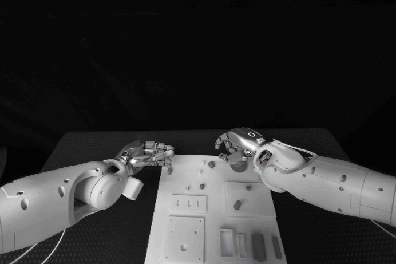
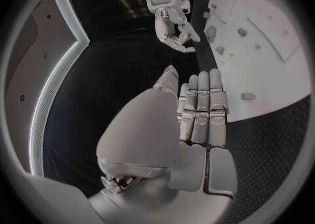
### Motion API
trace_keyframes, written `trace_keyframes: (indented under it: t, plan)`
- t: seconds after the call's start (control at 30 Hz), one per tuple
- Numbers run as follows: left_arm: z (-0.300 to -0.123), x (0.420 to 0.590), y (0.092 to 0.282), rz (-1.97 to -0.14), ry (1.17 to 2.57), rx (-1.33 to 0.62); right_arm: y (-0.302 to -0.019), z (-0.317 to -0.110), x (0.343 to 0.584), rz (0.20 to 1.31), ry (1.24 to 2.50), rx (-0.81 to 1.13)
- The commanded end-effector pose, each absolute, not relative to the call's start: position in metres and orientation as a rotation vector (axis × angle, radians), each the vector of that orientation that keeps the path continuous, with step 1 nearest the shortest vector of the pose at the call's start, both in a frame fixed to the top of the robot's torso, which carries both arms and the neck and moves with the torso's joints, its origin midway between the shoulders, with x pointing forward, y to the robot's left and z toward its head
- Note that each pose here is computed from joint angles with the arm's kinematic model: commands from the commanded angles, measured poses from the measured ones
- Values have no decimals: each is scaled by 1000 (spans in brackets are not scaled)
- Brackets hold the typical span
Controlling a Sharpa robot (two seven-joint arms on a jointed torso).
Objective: Assemble the parts on the task board
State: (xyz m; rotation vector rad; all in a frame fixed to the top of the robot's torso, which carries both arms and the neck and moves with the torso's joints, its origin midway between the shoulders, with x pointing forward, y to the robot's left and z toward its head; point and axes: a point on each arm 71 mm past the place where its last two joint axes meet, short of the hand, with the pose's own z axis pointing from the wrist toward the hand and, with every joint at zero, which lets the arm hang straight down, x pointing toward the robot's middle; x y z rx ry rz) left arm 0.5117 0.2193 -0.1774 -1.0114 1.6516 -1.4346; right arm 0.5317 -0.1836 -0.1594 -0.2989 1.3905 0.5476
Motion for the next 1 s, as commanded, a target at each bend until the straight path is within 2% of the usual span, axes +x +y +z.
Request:
trace_keyframes:
  t: [0.03, 0.3, 0.73, 1.0]
  plan:
    - [-176, 511, 218, -1450, 1655, -1000, -185, -163, 532, 584, 1442, -304]
    - [-176, 511, 217, -1452, 1657, -999, -176, -171, 534, 589, 1476, -319]
    - [-177, 512, 218, -1449, 1657, -1001, -161, -191, 528, 540, 1435, -494]
    - [-177, 512, 217, -1450, 1658, -1000, -155, -196, 527, 530, 1414, -516]
